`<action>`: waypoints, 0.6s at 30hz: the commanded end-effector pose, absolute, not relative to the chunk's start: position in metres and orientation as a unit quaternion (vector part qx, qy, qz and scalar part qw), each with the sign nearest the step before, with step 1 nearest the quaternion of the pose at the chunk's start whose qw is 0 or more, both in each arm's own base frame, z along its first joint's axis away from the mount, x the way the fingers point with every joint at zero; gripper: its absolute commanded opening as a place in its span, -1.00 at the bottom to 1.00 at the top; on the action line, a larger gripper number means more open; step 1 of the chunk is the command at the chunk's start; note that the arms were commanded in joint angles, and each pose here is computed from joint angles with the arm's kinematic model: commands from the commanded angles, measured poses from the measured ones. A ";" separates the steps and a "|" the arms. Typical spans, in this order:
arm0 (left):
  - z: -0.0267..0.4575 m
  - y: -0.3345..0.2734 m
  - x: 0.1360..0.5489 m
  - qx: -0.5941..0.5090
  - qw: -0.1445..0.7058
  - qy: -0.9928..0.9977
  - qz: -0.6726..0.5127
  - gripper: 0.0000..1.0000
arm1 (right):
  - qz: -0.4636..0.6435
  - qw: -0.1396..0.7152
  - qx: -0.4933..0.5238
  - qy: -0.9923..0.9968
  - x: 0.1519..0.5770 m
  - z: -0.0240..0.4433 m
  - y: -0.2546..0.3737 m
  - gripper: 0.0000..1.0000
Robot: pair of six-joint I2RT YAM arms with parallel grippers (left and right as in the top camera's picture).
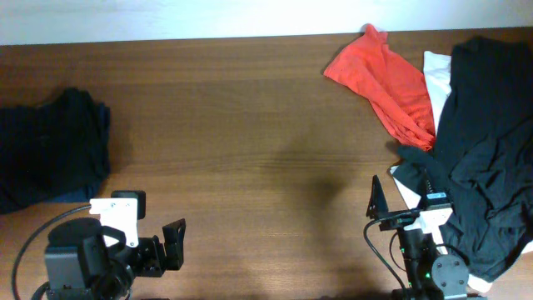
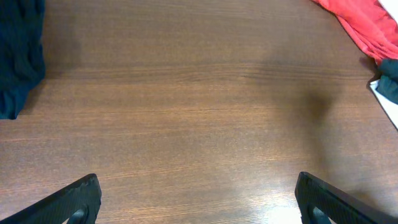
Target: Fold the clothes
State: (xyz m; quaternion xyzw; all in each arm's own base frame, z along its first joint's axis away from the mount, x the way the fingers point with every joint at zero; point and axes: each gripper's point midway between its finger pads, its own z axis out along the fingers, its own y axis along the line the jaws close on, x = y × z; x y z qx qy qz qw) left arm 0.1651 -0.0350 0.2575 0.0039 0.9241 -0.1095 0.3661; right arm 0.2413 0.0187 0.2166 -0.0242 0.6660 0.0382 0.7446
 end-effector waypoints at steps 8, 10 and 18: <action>0.259 -0.037 0.164 0.010 0.369 0.922 -0.114 0.98 | -0.012 0.699 -0.075 0.711 0.246 0.169 0.017 0.97; 0.259 -0.037 0.164 0.010 0.369 0.922 -0.114 0.98 | -0.007 0.681 -0.075 0.728 0.245 0.157 0.017 0.97; 0.259 -0.037 0.164 0.010 0.369 0.922 -0.114 0.98 | -0.015 0.682 -0.067 0.729 0.246 0.158 0.012 0.97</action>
